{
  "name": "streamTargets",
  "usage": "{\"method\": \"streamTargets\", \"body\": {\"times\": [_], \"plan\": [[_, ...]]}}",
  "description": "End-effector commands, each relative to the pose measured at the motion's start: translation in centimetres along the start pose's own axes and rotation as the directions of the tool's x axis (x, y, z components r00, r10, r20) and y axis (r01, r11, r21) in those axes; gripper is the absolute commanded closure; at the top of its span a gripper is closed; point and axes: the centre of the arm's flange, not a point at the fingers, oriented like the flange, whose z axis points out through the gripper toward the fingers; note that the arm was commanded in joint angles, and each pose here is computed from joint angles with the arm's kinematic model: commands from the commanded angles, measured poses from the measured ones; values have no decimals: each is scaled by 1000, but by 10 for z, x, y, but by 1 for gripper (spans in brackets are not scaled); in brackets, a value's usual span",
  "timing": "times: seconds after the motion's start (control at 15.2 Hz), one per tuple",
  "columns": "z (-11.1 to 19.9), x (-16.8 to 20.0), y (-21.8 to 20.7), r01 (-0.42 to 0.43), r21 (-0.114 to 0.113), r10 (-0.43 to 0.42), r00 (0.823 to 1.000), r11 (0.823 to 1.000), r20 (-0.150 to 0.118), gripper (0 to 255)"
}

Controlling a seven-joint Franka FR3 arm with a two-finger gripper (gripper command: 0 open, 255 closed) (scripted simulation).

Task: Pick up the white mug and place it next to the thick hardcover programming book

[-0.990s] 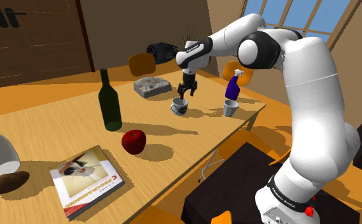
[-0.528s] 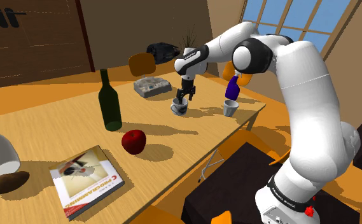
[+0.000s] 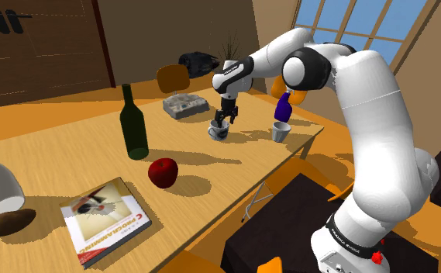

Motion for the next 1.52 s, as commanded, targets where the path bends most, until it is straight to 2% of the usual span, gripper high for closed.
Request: {"method": "streamTargets", "body": {"times": [0.0,0.59,1.45], "plan": [[0,0,0,0,0,0,1000,1000,0,255],[0,0,0,0,0,0,1000,1000,0,255],[-68,-5,-4,0,0,0,1000,1000,0,255]]}}
